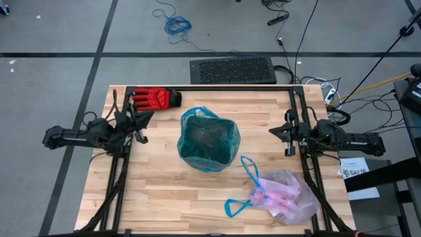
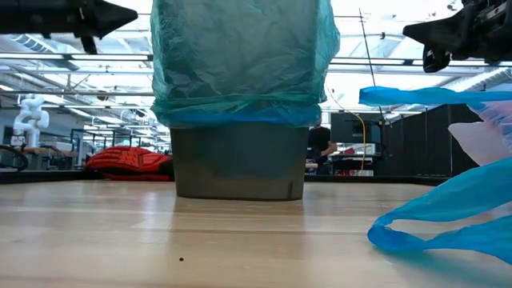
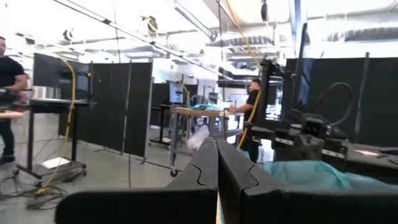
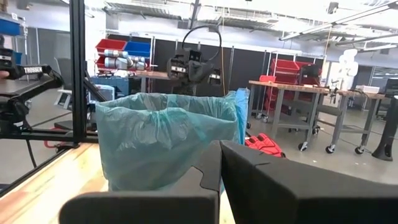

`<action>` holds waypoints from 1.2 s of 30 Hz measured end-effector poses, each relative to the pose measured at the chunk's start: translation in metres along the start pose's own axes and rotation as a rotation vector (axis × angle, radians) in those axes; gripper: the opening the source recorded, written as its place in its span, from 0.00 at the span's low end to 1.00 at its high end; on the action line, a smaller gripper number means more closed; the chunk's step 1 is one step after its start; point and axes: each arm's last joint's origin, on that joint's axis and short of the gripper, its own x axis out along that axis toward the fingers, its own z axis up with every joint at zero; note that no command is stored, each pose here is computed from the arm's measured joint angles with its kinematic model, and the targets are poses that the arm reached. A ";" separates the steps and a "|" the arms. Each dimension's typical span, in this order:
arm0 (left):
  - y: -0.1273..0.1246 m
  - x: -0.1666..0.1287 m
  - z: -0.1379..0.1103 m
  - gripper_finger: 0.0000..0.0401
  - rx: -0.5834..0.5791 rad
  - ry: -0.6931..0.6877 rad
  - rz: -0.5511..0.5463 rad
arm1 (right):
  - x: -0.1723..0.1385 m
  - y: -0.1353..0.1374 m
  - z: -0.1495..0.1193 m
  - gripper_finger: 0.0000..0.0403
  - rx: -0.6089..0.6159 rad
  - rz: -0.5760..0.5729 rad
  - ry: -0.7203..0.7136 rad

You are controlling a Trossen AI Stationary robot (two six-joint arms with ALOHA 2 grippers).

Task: Place trash/remove bag and relplace
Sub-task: Insert the blue trash bag into the black trash bin

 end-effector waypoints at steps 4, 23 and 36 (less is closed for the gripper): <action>-0.003 0.021 0.014 0.00 0.040 0.043 -0.012 | 0.000 0.000 0.001 0.00 0.001 -0.001 -0.012; 0.008 0.179 -0.016 0.00 0.051 0.519 -0.250 | 0.006 0.000 -0.001 0.00 0.011 0.004 0.015; 0.031 0.191 -0.039 0.00 0.087 0.648 -0.194 | 0.007 0.001 -0.004 0.00 0.062 0.007 0.049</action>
